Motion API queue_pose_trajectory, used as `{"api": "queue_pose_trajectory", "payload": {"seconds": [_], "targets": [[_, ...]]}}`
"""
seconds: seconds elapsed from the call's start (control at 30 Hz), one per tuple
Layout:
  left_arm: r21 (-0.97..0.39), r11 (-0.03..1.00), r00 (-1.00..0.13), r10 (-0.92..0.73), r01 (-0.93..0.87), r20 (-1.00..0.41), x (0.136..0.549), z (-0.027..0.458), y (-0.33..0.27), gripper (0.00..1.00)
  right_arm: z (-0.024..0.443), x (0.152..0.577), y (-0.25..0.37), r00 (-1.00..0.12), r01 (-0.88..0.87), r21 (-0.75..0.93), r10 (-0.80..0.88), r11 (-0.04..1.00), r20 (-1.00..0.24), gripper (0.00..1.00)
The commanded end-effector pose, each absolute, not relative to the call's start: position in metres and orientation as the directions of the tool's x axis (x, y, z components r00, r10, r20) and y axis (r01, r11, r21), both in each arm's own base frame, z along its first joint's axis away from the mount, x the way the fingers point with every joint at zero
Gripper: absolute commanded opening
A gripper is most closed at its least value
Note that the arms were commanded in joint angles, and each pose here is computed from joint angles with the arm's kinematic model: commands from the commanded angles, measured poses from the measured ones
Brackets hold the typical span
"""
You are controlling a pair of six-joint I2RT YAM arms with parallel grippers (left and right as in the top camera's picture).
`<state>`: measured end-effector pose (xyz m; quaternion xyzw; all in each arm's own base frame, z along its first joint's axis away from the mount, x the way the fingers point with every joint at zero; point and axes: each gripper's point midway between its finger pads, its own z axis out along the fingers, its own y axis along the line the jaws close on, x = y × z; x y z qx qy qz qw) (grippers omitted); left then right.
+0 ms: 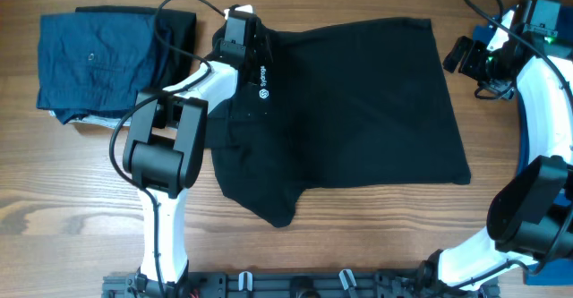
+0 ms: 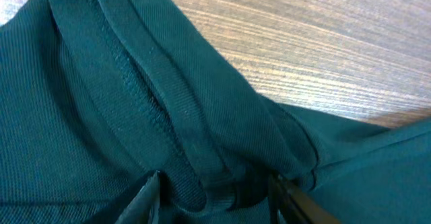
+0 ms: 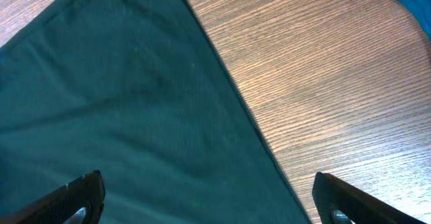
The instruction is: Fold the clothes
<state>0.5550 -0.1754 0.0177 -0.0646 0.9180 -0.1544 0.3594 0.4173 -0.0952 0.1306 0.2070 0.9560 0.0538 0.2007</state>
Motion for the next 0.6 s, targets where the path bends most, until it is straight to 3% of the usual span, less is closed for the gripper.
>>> {"api": "queue_pose_trajectory", "payload": {"seconds": [0.0,0.4,0.57], "targets": [[-0.331,0.943,-0.734,-0.223,0.004,-0.642,0.5568,0.016,-0.1765,0.5,0.1366,0.4192,-0.0977,-0.832,0.361,0.176,0.402,0.916,-0.382,1.0],[-0.342,0.939,-0.707,-0.23,0.018,-0.669,0.5635,0.0239,-0.1785,0.19,0.1366,0.4192,-0.0977,-0.832,0.361,0.176,0.402,0.916,-0.382,1.0],[-0.342,0.94,-0.708,-0.23,0.018,-0.668,0.5634,0.0237,-0.1785,0.18,0.1366,0.4192,-0.0977,-0.832,0.361,0.176,0.402,0.916,-0.382,1.0]]}}
